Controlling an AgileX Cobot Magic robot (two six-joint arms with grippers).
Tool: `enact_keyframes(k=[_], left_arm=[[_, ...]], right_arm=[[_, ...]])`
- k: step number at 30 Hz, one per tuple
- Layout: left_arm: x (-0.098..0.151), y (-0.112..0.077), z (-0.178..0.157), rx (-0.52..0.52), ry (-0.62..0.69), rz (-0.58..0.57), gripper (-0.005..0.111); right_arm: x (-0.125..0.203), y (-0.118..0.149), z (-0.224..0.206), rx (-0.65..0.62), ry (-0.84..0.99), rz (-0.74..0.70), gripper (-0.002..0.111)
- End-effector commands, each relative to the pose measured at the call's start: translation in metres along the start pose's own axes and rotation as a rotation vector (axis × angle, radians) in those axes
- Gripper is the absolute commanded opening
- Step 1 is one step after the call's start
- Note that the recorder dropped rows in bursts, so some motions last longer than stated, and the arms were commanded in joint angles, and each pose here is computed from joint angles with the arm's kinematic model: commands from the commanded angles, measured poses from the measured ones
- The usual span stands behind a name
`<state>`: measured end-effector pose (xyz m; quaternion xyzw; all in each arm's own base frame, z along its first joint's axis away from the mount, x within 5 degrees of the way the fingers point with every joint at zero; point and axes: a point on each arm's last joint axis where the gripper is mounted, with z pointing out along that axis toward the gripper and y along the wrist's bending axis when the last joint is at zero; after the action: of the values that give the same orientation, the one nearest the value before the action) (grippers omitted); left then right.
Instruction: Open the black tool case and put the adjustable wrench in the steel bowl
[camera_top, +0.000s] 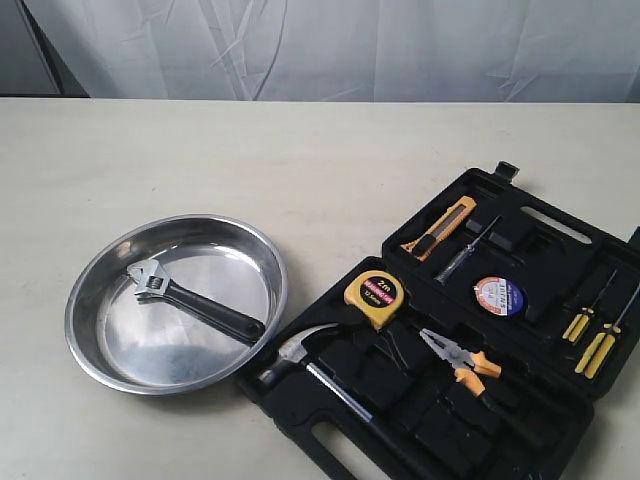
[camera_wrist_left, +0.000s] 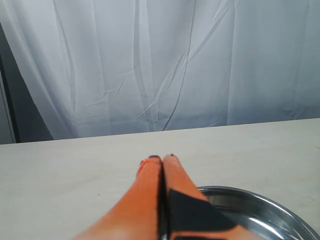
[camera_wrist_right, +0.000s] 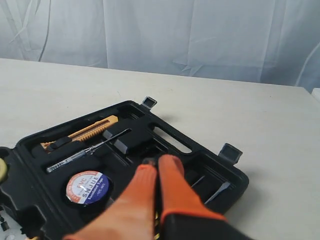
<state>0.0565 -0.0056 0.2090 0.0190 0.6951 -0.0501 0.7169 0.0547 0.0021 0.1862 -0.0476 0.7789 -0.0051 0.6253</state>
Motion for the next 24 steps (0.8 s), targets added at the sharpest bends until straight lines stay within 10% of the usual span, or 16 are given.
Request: enact_keyframes(k=[1, 24], left_arm=[[0.0004, -0.0004, -0.0004, 0.007, -0.004, -0.011, 0.0], [0.0004, -0.0004, -0.0004, 0.007, -0.004, -0.011, 0.0]], right_arm=[[-0.0001, -0.0004, -0.0003, 0.007, -0.01, -0.012, -0.001], [-0.0002, 0.0021, -0.0003, -0.021, -0.01, 0.076, -0.001]])
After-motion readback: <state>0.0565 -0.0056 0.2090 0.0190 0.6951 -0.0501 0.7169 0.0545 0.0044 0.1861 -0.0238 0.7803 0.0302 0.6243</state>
